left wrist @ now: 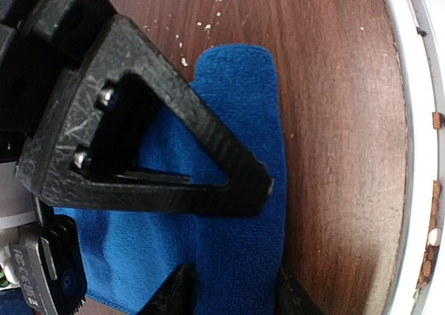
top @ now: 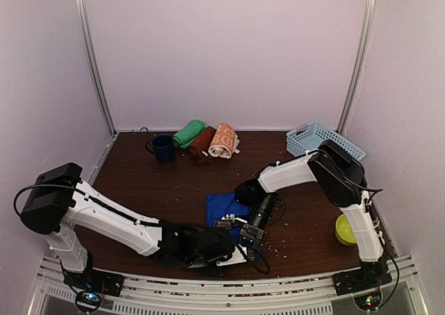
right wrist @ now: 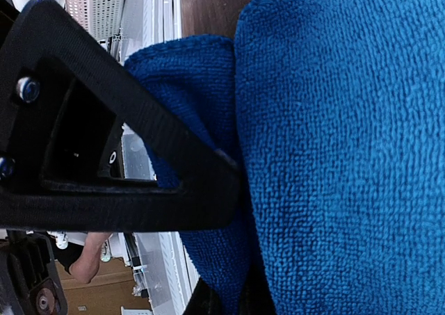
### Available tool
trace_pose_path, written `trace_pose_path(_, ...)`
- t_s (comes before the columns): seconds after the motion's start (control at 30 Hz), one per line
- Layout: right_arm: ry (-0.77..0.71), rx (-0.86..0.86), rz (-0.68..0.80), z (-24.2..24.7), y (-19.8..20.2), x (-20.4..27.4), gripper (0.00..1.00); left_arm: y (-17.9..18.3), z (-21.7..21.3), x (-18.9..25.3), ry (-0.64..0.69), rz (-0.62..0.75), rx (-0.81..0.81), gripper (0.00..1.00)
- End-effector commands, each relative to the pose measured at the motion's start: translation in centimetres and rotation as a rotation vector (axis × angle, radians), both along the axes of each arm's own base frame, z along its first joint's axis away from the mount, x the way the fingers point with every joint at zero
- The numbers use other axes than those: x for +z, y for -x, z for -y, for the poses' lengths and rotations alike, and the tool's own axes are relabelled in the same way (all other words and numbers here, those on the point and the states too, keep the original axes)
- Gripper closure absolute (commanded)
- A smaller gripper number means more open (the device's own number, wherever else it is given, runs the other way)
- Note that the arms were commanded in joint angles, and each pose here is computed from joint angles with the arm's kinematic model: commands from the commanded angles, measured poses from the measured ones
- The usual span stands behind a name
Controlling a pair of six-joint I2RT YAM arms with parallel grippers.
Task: Roll the towels
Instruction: Roll the towel at the center of the board.
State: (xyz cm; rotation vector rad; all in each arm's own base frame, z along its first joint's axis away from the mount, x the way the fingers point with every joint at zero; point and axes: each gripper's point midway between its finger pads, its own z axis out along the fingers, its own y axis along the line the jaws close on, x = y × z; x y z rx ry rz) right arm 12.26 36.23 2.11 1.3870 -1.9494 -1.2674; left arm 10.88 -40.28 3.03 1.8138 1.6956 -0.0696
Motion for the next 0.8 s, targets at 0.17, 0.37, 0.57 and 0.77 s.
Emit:
trace_pose_path(0.17,0.190,0.103,0.103,4.0,0.1,-5.8,0.98,-0.3,1.4,-0.4,-0.005,0.034,-0.034,0.64)
trace_pose_path(0.37,0.165,0.091,0.105,3.5,0.0,-4.8,0.96,0.8,1.7,-0.7,0.014,-0.027,-0.072,0.85)
trace_pose_path(0.57,0.058,0.109,0.169,2.8,-1.4,0.8,0.72,1.7,1.3,-1.2,0.013,-0.141,-0.070,0.93)
trace_pose_path(0.77,-0.024,0.003,0.294,3.2,-5.5,5.8,0.63,1.9,0.9,-1.6,0.044,-0.340,-0.044,0.93)
